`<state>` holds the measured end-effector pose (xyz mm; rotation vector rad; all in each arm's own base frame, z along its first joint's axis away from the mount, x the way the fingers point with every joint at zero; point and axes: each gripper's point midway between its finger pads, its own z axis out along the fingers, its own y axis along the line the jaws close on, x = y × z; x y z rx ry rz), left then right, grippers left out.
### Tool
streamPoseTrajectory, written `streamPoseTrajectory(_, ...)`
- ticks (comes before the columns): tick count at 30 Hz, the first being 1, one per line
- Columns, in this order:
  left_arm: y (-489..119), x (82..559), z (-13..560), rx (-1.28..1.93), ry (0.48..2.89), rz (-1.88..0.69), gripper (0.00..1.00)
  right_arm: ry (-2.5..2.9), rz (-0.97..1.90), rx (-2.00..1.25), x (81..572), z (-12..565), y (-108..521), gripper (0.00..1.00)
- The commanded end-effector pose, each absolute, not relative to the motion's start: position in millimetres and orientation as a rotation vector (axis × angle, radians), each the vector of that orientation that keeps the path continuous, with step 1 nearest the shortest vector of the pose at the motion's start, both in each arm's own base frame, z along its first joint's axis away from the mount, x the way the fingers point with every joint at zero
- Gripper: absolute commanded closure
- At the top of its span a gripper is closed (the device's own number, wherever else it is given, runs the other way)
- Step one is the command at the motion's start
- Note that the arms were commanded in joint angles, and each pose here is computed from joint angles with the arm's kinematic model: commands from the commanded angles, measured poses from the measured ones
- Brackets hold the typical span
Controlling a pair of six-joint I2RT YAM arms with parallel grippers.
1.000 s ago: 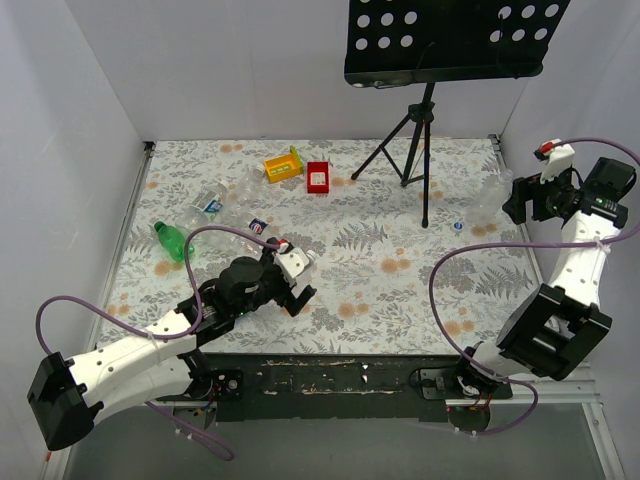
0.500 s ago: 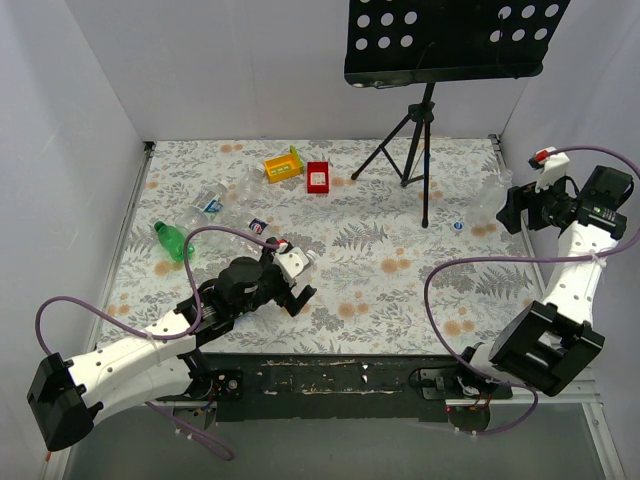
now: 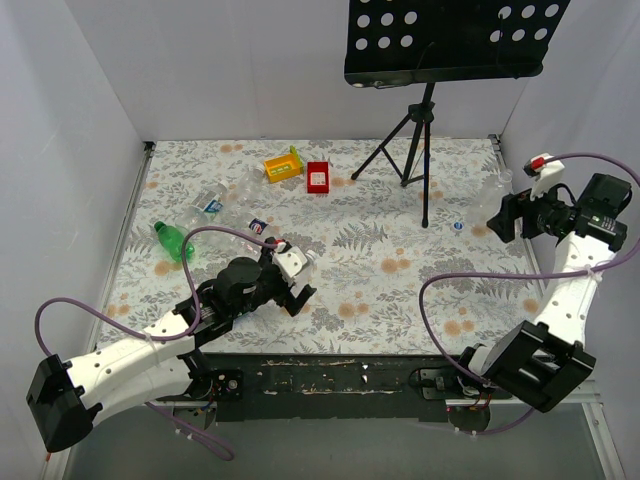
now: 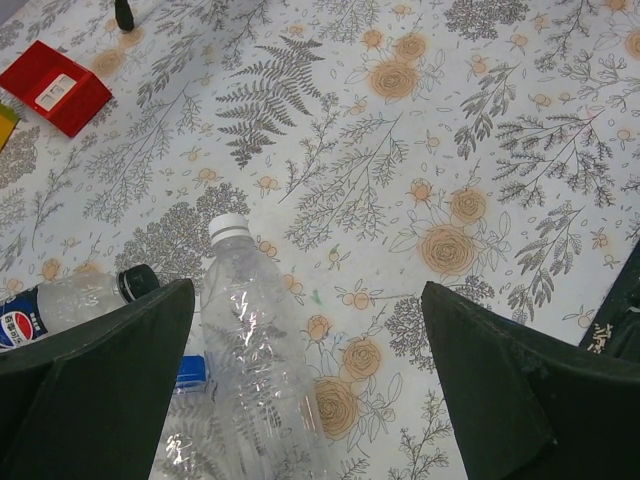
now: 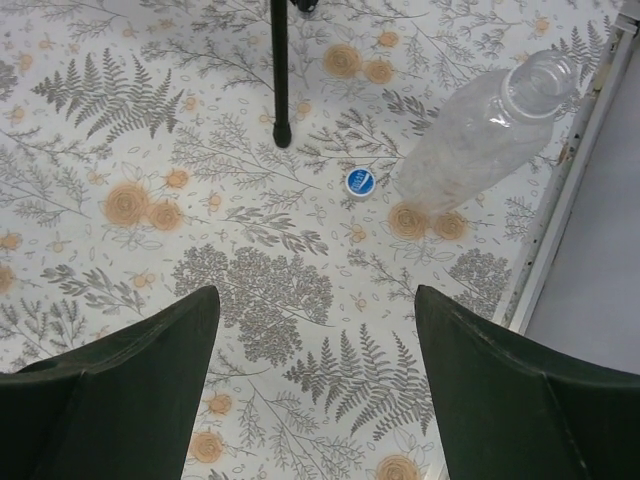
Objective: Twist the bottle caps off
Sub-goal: Place the plastic bottle at the center of the board, then pick up the plastic bottle at the center of the board.
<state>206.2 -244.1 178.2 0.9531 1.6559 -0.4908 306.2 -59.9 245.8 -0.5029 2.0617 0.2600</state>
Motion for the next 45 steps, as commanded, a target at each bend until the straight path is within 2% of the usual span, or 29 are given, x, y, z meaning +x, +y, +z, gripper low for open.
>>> streamPoseTrajectory(1,-242,210,191,0.893,1.648,-0.509,0.02,2.024,0.393,-0.563,290,246,-25,0.14)
streamPoseTrajectory(13,-238,230,219,0.604,1.748,-0.643,0.02,1.937,0.654,-0.818,265,228,80,0.15)
streamPoseTrajectory(25,-233,251,270,0.237,1.848,-0.878,0.02,1.810,0.795,-0.968,255,202,116,0.15)
streamPoseTrajectory(35,-190,297,260,-0.131,2.018,-1.151,0.02,1.746,0.842,-0.977,253,176,123,0.14)
streamPoseTrajectory(40,-182,315,232,-0.227,2.195,-1.059,0.02,1.725,0.841,-0.976,248,167,124,0.14)
streamPoseTrajectory(45,-152,331,196,-0.256,2.309,-0.755,0.02,1.728,0.842,-0.974,249,164,122,0.13)
